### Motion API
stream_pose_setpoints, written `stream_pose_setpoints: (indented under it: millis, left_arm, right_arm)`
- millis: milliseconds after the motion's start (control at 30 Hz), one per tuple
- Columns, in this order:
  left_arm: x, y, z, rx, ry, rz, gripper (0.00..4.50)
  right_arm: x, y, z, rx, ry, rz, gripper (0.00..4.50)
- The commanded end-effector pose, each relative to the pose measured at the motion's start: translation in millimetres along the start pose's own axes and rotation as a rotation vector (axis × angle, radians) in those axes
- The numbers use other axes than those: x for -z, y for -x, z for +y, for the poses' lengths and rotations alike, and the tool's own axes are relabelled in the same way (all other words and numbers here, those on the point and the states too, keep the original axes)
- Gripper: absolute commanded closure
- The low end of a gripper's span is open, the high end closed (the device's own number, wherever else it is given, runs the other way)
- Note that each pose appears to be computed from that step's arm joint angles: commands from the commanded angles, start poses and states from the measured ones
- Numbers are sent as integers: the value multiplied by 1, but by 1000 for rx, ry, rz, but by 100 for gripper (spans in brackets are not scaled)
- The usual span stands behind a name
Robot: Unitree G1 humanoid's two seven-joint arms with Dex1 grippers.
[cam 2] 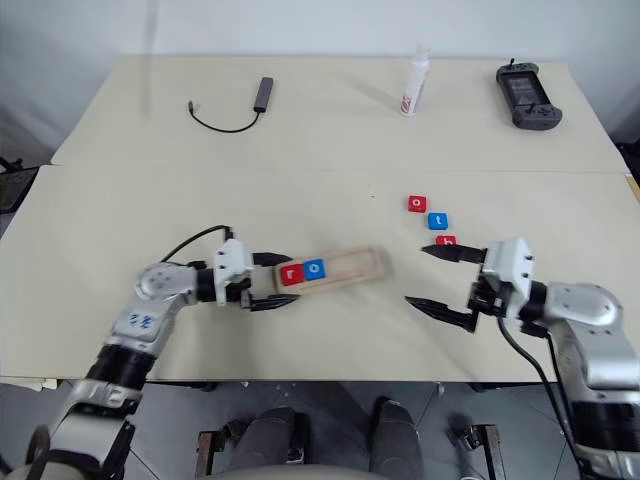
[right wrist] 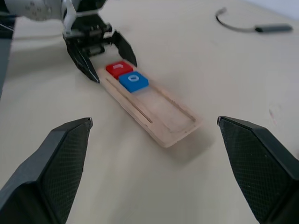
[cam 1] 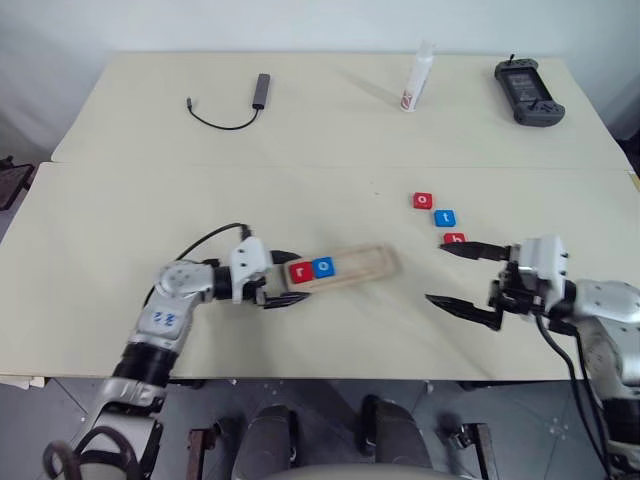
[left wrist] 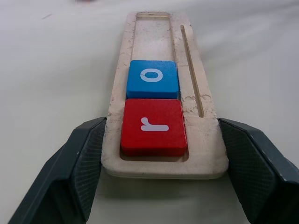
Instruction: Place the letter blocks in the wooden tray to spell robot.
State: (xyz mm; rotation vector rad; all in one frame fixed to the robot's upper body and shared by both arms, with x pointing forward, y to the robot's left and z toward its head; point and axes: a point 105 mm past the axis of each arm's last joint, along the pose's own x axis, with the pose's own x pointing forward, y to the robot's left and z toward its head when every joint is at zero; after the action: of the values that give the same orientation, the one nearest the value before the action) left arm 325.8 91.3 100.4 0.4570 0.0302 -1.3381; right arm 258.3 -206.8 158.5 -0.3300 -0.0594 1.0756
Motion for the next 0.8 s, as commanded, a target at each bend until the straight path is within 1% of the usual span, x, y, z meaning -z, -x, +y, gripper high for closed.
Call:
stream_pose_setpoints:
  millis: [33,167,300,367,400,533,600,667,733,800]
  left_arm:
    - [0,-14,2,66,-67,41,110]
    - [-1,-21,5,108,-71,36,110]
    - [0,-22,4,134,-59,34,110]
    - [0,-21,5,129,-29,29,37]
    - [0,-21,6,124,-22,29,9]
    - [-3,-10,12,65,-39,10,4]
    - [-2,2,15,31,-29,-4,4]
    - [-2,24,17,-11,-25,-46,4]
    - [-2,41,13,-30,-33,-80,4]
    - [0,61,9,-67,-5,-99,4]
  right_arm:
    - [-12,20,2,70,37,7,0]
    - [-8,32,11,119,12,34,0]
    - [-6,37,16,150,-8,42,0]
    - [-4,38,17,164,-19,41,0]
    - [-3,39,17,171,-26,39,0]
    - [-1,44,15,226,-80,28,0]
    - [-1,52,10,285,-107,14,0]
    - [1,67,6,356,-93,27,0]
    - [5,78,5,398,-98,42,0]
    - [14,91,10,428,-101,76,0]
